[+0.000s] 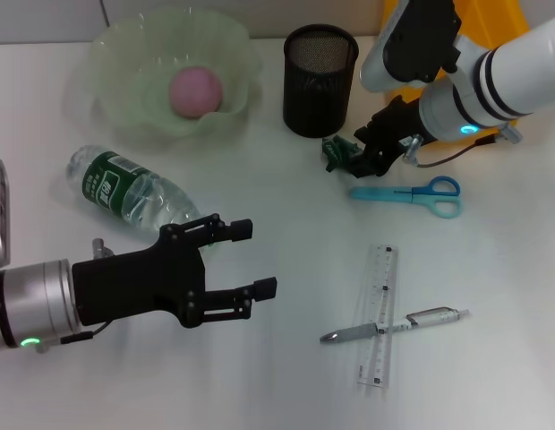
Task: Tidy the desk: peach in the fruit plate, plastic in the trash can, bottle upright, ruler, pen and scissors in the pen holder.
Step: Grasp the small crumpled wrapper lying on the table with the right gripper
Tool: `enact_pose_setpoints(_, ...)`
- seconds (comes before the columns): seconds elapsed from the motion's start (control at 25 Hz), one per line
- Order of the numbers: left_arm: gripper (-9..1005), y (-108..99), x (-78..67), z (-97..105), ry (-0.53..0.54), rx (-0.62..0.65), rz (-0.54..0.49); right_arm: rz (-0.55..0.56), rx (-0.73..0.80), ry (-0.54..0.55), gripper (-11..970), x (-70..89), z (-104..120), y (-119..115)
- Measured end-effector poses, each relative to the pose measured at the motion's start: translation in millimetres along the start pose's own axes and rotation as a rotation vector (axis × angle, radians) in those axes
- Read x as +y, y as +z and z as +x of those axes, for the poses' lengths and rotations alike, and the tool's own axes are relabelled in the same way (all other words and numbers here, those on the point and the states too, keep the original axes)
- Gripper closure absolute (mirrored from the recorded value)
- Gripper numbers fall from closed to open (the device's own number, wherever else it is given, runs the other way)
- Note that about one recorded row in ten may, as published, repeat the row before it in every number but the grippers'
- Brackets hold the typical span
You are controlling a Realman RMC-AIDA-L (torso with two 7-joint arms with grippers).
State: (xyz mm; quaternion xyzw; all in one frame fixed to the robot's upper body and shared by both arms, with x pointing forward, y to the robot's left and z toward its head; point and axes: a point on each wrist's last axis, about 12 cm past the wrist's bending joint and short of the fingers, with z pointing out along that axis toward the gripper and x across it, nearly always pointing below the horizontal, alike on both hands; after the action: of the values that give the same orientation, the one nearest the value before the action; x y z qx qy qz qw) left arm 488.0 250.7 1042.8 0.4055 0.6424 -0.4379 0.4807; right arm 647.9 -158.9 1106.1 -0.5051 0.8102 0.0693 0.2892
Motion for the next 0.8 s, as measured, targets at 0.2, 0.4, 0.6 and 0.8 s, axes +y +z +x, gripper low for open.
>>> enact_pose_setpoints(0.2, 202, 0.1, -0.9, 1.2, -0.006, 0.002, 0.002, -0.005, -0.011, 0.011, 454, 1.9, 2.4, 3.7)
enact_pose_setpoints(0.4, 204, 0.1, -1.1, 1.3, -0.006, 0.002, 0.003, -0.008, -0.012, 0.014, 479, 2.8, 4.6, 6.1)
enact_pose_setpoints(0.6, 206, 0.1, -1.2, 1.3, -0.006, 0.002, 0.004, 0.003, -0.012, 0.027, 564, 2.4, 7.1, 8.9)
enact_pose_setpoints(0.8, 208, -0.1, -1.9, 1.1, -0.006, -0.002, 0.008, -0.001, -0.017, 0.042, 647, 2.6, 7.6, 9.1)
